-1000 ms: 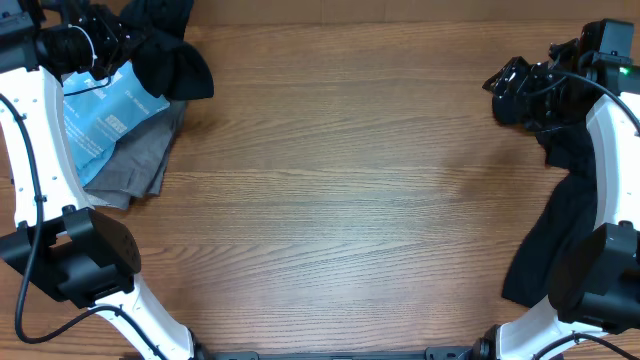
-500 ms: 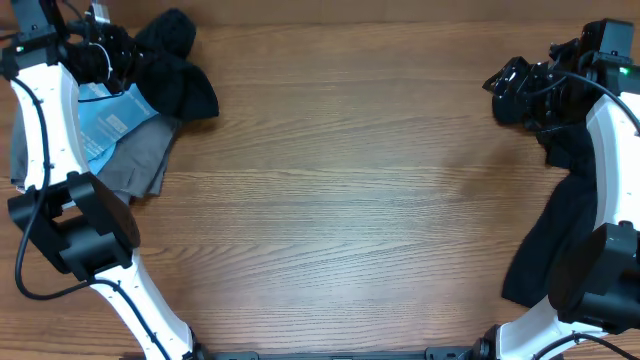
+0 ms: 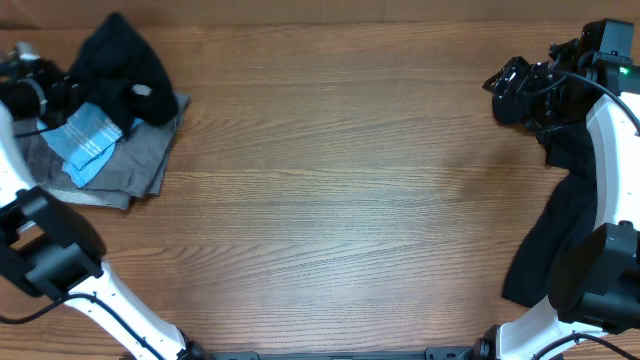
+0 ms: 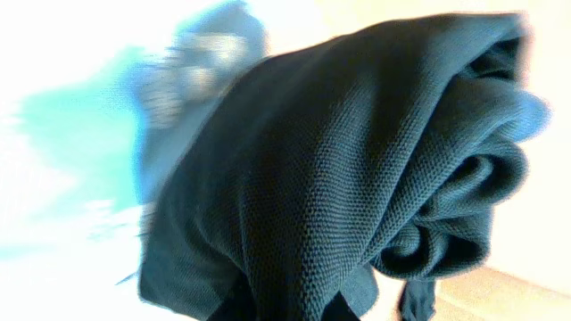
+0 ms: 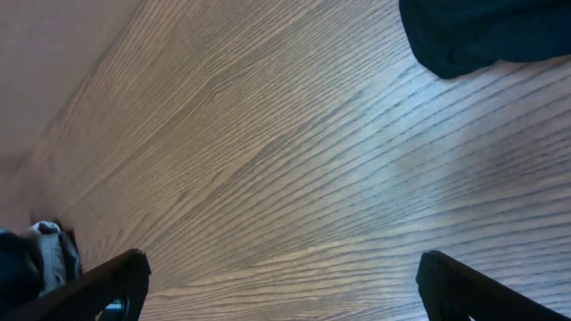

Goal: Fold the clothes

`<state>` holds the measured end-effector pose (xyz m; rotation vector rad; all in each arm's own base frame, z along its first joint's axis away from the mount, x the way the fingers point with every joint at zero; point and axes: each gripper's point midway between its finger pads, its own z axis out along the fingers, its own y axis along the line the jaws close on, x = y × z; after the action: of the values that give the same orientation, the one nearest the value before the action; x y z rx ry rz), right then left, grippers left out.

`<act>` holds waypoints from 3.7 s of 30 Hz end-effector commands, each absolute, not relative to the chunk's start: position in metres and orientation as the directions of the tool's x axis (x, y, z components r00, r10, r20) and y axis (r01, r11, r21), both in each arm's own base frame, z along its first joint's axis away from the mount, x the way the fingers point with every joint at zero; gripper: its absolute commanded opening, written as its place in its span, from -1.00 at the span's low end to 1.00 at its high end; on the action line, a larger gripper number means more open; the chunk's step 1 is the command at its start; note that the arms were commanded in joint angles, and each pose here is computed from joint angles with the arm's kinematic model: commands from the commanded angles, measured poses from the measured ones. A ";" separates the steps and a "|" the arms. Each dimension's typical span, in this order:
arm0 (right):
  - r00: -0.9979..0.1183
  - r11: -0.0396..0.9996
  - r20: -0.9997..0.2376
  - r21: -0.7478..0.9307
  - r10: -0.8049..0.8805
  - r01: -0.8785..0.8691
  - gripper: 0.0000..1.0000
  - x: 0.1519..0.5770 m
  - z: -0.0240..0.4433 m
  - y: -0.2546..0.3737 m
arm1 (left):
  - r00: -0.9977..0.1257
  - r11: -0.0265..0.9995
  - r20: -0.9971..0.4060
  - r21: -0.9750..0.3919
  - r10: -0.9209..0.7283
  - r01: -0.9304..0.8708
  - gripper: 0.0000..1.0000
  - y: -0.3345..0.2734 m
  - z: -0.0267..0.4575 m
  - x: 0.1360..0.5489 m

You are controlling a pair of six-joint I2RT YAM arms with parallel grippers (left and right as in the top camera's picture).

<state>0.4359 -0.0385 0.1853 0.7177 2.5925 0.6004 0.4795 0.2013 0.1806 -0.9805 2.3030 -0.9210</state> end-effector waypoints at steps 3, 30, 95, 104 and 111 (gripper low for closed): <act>-0.800 0.782 -0.247 0.491 0.548 0.384 1.00 0.436 0.184 -0.038 | -0.592 0.578 -0.217 -0.621 -0.776 -0.530 -0.91 0.244 0.171 0.456; -0.800 0.782 -0.246 0.491 0.548 0.385 1.00 0.436 0.184 -0.038 | -0.492 0.639 -0.413 -0.571 -0.766 -0.516 -0.85 0.254 0.279 0.433; -0.799 0.782 -0.246 0.491 0.548 0.385 1.00 0.436 0.184 -0.038 | -0.594 0.733 -0.440 -0.496 -0.674 -0.465 -0.91 0.206 0.257 0.461; -0.799 0.782 -0.246 0.491 0.548 0.385 1.00 0.436 0.184 -0.038 | -0.611 0.685 -0.340 -0.516 -0.715 -0.514 -0.92 0.237 0.172 0.487; -0.800 0.782 -0.246 0.491 0.548 0.385 1.00 0.436 0.184 -0.038 | -0.594 0.625 -0.241 -0.491 -0.767 -0.607 -0.92 0.278 0.111 0.466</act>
<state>0.4358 -0.0385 0.1852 0.7179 2.5928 0.6004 0.4769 0.2627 0.1325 -1.0552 2.3971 -0.4960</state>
